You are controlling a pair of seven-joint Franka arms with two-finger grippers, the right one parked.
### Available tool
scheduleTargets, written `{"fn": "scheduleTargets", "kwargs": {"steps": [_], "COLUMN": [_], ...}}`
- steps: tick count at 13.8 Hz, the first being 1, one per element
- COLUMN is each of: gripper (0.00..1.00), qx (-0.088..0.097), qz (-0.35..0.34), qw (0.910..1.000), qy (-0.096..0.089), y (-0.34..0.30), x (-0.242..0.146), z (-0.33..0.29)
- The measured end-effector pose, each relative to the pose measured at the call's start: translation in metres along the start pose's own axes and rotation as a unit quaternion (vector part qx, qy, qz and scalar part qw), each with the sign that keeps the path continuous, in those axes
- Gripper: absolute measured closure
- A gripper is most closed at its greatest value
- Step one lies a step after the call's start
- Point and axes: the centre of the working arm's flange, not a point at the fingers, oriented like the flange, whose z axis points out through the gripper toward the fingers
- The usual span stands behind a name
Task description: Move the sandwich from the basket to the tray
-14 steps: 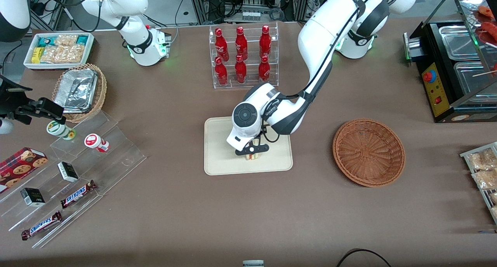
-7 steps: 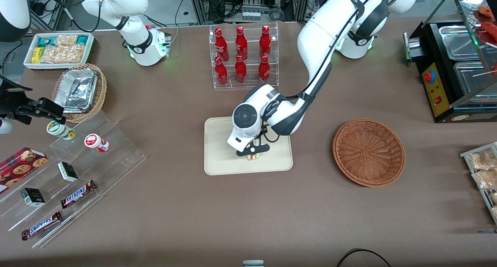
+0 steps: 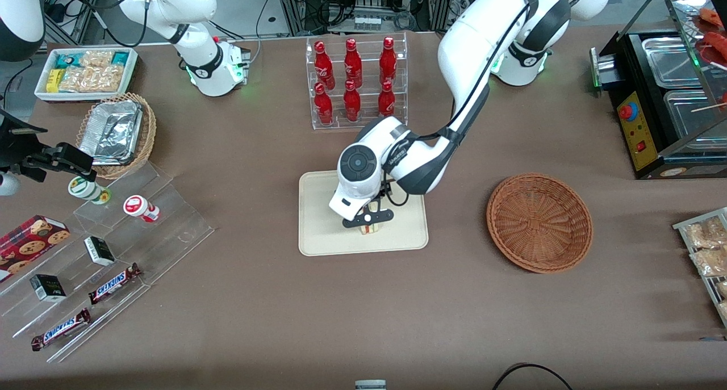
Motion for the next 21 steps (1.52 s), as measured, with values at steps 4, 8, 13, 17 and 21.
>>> {"fn": "scheduleTargets", "kwargs": {"steps": [4, 8, 13, 17, 21], "gripper": [0.00, 0.00, 0.00, 0.00, 0.00], "qx": [0.002, 0.014, 0.034, 0.030, 0.023], "qz": [0.002, -0.011, -0.031, 0.019, 0.091], "qw": [1.0000, 0.9998, 0.9988, 0.9990, 0.9950], "qy": [0.006, 0.003, -0.019, -0.027, -0.031], "y": [-0.009, -0.050, -0.148, -0.226, -0.311], "x": [-0.011, 0.013, 0.060, 0.088, 0.090], "z": [-0.059, -0.104, -0.159, -0.179, -0.205]}}
